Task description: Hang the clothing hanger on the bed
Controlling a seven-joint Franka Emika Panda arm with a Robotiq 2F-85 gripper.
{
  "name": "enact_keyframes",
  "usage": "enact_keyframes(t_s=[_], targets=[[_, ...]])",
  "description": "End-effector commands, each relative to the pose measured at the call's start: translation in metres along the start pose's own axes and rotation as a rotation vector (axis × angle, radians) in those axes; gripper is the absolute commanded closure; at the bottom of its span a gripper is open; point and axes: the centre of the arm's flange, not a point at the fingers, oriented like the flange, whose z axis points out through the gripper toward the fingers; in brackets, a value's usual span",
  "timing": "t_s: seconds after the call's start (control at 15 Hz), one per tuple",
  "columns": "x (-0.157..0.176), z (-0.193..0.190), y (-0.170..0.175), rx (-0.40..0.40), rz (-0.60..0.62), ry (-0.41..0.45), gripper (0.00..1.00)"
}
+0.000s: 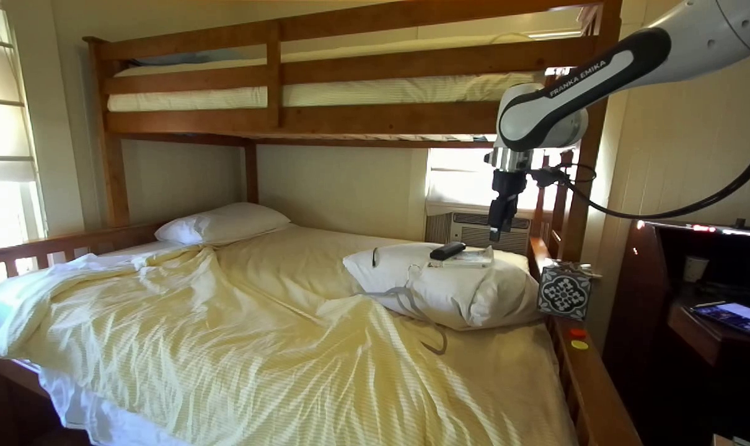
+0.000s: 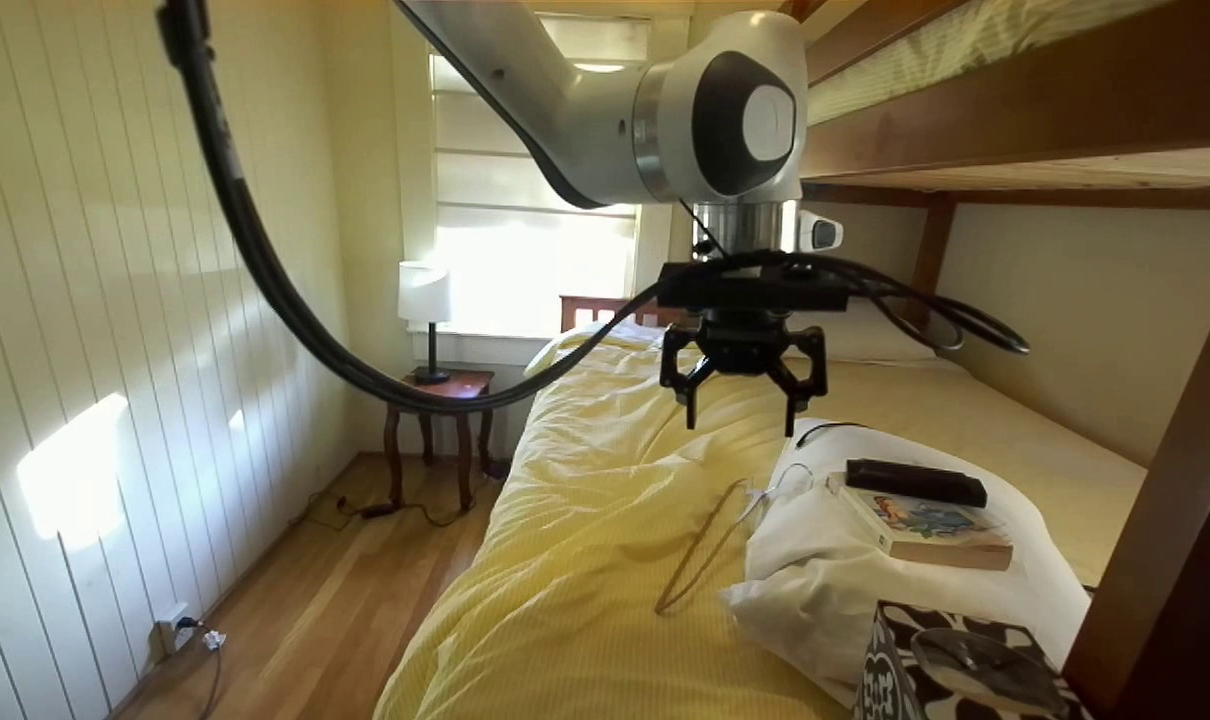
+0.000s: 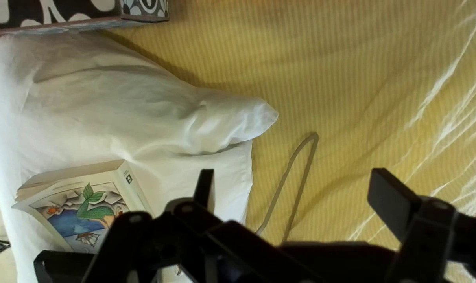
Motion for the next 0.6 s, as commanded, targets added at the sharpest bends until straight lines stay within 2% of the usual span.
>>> enact_keyframes(t_s=[0.0, 0.27, 0.53], targets=[[-0.010, -0.005, -0.006, -0.022, 0.038, 0.032, 0.00], [0.021, 0.062, -0.005, 0.053, 0.152, 0.040, 0.00], [0.050, 0.130, -0.008, 0.054, 0.245, 0.019, 0.00]])
